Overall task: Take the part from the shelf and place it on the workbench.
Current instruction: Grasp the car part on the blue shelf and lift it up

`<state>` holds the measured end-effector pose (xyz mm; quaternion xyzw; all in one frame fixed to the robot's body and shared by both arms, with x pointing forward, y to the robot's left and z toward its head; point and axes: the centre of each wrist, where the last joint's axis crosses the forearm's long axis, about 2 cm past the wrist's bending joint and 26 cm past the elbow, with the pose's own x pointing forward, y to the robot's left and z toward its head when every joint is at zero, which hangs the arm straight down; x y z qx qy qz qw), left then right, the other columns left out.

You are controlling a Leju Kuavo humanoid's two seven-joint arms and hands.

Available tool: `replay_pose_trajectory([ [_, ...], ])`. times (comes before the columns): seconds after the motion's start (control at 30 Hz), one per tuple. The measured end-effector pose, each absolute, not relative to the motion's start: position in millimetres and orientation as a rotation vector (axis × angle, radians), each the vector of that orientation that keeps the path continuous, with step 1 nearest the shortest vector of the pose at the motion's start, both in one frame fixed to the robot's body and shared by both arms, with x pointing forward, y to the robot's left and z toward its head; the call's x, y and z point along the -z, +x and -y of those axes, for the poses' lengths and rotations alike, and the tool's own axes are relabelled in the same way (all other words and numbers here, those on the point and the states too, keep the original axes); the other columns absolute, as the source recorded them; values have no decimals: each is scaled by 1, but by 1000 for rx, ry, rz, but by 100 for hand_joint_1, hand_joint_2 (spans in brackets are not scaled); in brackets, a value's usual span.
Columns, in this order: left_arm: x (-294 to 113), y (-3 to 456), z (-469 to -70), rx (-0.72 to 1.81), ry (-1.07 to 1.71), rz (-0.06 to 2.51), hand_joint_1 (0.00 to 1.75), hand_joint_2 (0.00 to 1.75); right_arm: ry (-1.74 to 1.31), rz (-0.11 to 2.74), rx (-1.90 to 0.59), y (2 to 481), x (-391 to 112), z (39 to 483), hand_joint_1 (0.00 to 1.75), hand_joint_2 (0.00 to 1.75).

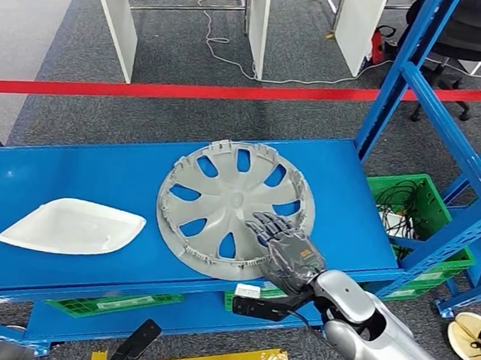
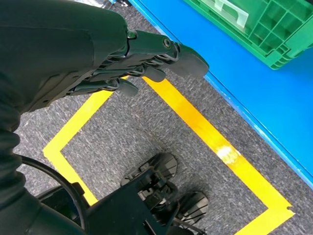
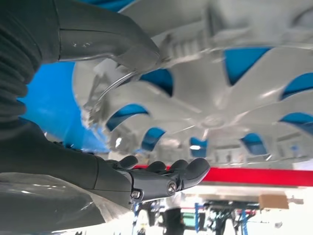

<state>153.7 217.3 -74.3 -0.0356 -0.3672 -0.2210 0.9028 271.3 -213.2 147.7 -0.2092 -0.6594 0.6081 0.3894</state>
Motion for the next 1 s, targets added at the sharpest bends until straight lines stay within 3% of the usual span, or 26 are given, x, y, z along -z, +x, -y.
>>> replay_pose_trajectory([
  [0.43,75,154,-220,460,-69,748,0,175,-347,1645,-1501,260,-151,195,0,175],
  [1.0,76,153,-223,454,-62,730,0,175,-424,1491,-1466,257,-149,204,0,175],
])
